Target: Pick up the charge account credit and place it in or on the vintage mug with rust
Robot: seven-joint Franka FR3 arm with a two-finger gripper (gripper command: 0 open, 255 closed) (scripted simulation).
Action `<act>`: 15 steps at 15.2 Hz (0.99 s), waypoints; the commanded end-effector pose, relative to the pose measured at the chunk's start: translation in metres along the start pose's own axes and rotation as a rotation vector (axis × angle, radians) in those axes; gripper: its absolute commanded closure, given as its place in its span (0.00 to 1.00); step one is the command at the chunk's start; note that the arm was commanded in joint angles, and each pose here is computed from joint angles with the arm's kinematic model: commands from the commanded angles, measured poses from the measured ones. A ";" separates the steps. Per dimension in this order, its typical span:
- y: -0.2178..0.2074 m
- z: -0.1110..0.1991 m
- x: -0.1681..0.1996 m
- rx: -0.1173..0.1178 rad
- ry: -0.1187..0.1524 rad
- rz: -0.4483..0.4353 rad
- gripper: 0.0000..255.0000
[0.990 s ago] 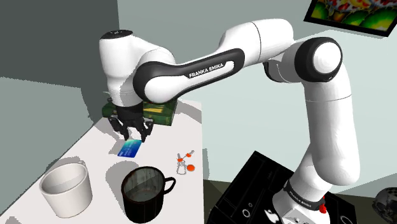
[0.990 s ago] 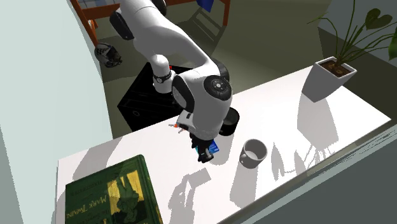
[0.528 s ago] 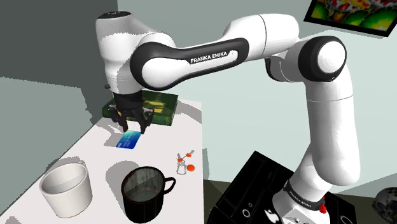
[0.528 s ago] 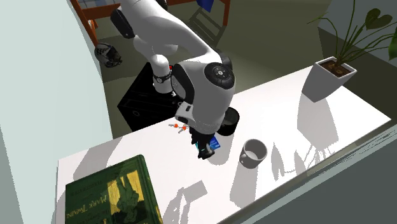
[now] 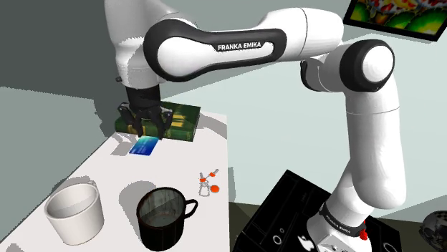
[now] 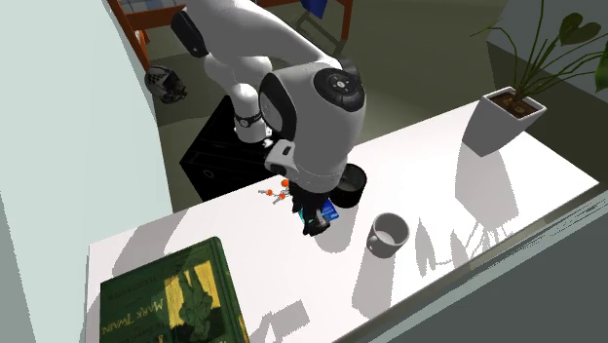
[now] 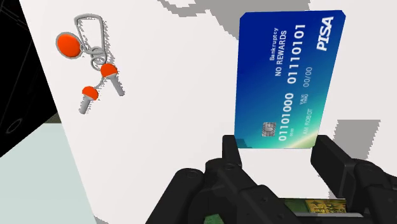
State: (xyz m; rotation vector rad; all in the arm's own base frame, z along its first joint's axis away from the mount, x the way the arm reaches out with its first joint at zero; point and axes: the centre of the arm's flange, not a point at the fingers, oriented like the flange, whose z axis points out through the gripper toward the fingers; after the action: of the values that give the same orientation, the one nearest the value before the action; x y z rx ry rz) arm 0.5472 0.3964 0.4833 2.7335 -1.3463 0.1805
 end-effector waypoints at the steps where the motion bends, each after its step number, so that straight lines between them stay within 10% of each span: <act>1: 0.000 -0.011 0.001 0.000 0.000 0.000 1.00; 15: 0.090 -0.048 -0.109 0.000 0.000 0.000 1.00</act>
State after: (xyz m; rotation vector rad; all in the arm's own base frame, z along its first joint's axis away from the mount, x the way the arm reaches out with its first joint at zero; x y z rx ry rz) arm 0.4177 0.4306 0.5180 2.7341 -1.3447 0.1806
